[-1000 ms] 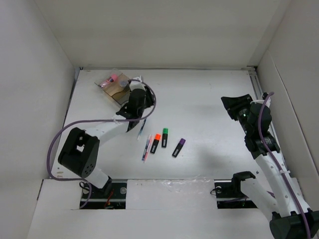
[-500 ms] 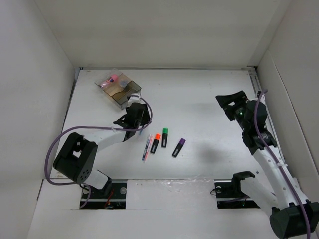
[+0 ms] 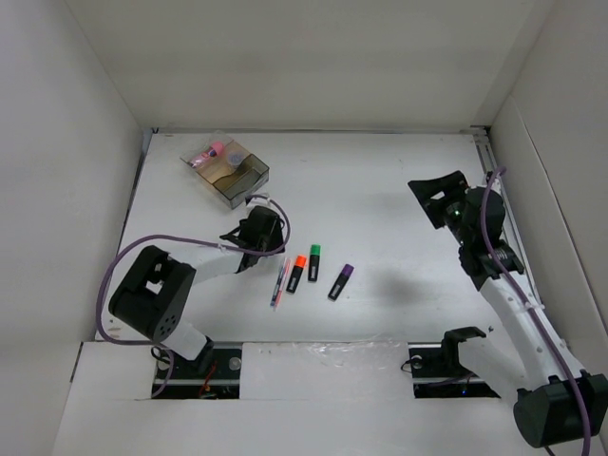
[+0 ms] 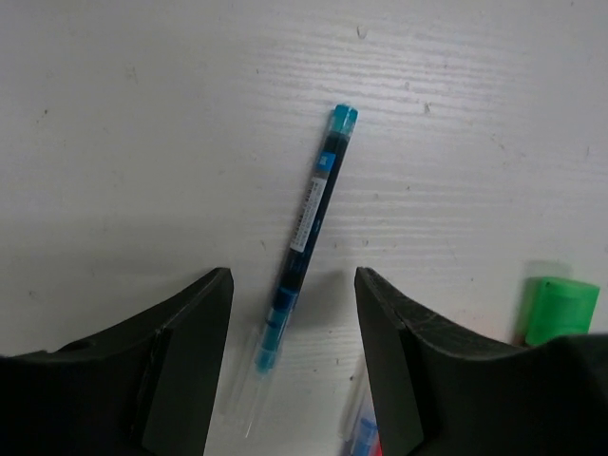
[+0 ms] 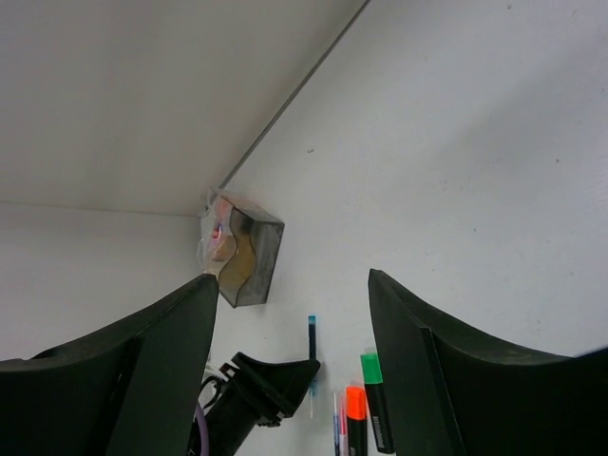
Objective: Sort the stationery into containers
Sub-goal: Pick up the pen from the center of the board, then place the pen in the storage box.
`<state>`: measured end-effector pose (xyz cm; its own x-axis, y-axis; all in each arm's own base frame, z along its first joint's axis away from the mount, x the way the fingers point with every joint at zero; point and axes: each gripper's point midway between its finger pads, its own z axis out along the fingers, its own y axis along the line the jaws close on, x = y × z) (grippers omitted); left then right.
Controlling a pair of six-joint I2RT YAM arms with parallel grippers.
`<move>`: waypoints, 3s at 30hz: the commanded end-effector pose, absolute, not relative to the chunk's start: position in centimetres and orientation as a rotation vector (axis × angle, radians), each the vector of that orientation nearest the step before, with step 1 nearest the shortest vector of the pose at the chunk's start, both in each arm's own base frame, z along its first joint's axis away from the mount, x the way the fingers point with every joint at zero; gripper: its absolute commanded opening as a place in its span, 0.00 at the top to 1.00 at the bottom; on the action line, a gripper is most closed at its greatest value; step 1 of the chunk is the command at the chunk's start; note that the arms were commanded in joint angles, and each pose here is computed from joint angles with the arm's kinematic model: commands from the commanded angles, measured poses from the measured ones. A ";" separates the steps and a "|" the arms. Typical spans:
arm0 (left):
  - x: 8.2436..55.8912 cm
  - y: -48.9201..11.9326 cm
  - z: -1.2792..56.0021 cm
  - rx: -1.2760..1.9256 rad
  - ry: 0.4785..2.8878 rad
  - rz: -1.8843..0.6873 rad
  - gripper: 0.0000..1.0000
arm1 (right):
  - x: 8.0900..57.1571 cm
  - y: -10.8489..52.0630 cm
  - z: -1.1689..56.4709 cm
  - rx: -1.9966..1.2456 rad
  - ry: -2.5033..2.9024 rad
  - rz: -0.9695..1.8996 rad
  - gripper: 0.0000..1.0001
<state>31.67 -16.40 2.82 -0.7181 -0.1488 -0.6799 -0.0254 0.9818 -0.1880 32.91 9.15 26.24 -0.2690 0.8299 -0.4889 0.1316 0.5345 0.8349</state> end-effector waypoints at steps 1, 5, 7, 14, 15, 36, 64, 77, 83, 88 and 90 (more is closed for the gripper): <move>31.8 -16.6 2.6 -0.109 2.401 -0.194 0.48 | 33.3 9.7 30.8 0.750 1.622 0.916 0.30; 31.7 -16.6 2.3 -0.108 2.410 -0.188 0.54 | 33.3 9.7 30.7 0.742 1.624 0.910 0.31; 31.8 -16.5 2.1 -0.109 2.422 -0.166 0.63 | 33.1 9.7 30.4 0.740 1.620 0.911 0.31; 32.0 -16.5 1.7 -0.079 2.434 -0.071 0.89 | 32.5 9.0 30.0 0.755 1.590 0.890 0.31; 32.3 -16.5 2.1 -0.083 2.426 -0.065 0.92 | 32.5 9.0 29.6 0.759 1.598 0.887 0.31; 48.4 -22.2 24.1 -0.095 1.985 -0.335 0.97 | 32.1 9.1 29.8 0.749 1.571 0.914 0.31; 53.7 -9.5 13.8 0.244 2.267 -0.019 1.00 | 32.2 9.7 29.2 0.738 1.592 0.927 0.32; 53.3 -8.5 12.2 0.232 2.285 0.043 0.91 | 32.2 9.6 29.2 0.740 1.591 0.925 0.32; 53.1 -7.9 12.2 0.215 2.283 0.080 0.70 | 32.1 9.5 29.5 0.740 1.580 0.923 0.32; 53.1 -7.4 13.2 0.179 2.254 0.106 0.60 | 32.2 9.7 29.2 0.738 1.592 0.927 0.32; 52.9 -8.0 15.0 0.171 2.221 0.087 0.60 | 32.2 9.7 29.2 0.737 1.593 0.928 0.32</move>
<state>52.73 -8.16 9.77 -0.6851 0.1787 -0.7062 0.1300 0.9839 0.1229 32.20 9.20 27.86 -0.2263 0.8403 -0.4926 0.0453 0.5142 0.8565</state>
